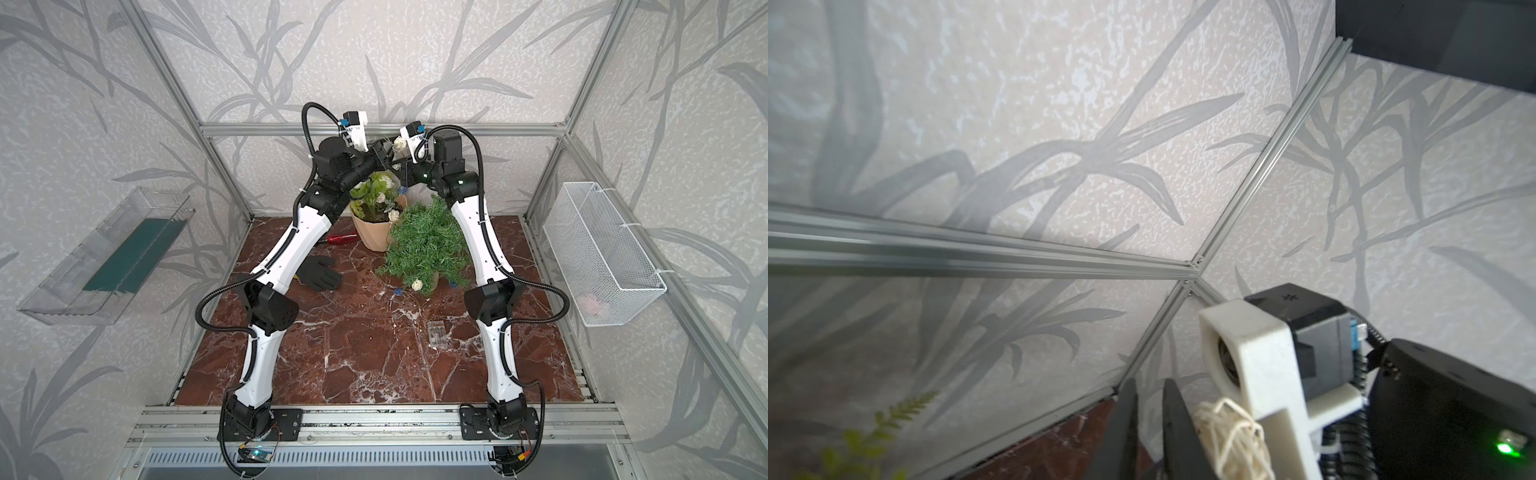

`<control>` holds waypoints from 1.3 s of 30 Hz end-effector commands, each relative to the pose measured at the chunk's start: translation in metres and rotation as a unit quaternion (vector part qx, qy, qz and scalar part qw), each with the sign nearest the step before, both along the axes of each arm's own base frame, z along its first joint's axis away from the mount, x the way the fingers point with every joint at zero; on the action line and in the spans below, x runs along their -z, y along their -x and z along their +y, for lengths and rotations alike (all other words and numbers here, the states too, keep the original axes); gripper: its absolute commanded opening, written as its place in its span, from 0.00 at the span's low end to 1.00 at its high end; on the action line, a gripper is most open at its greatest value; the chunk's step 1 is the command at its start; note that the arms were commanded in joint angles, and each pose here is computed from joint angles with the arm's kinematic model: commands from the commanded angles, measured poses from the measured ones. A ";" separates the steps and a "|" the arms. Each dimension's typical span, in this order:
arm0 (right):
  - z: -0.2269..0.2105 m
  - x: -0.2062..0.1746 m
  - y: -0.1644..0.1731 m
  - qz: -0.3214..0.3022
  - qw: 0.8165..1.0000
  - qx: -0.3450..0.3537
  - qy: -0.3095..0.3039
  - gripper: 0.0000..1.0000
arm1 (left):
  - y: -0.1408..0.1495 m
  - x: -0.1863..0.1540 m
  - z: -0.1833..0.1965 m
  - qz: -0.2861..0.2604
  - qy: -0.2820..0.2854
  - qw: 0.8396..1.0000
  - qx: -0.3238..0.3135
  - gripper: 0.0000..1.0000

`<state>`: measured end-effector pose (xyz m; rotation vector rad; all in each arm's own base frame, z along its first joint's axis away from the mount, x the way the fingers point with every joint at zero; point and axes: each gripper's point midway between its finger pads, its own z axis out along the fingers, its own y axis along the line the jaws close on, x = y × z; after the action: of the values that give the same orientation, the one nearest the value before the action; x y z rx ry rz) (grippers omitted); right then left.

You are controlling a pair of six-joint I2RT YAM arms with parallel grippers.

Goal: Remove string lights from the small christmas tree
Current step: Remove the light string from the Christmas tree.

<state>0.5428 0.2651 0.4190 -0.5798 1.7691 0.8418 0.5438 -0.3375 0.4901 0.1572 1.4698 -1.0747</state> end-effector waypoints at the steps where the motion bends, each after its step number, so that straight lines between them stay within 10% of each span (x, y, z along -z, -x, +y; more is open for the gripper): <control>1: -0.027 -0.047 0.006 -0.044 0.998 0.027 -0.027 0.02 | 0.018 -0.029 0.015 -0.013 0.000 1.000 -0.018 0.65; 3: -0.046 -0.054 -0.001 -0.045 0.997 0.047 -0.039 0.02 | 0.020 -0.026 0.022 -0.004 -0.014 0.999 -0.036 0.99; 17: -0.199 -0.041 -0.045 -0.035 0.955 0.293 0.032 0.02 | 0.062 0.025 0.066 0.069 -0.111 0.987 -0.096 1.00; 39: -0.289 -0.059 0.070 -0.018 0.842 0.505 0.191 0.04 | 0.140 0.125 0.109 0.155 -0.185 0.966 -0.093 0.99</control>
<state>0.4972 -0.0120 0.4648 0.1395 1.9004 -0.1051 0.4140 -0.2327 0.3589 0.1047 1.9455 -0.6910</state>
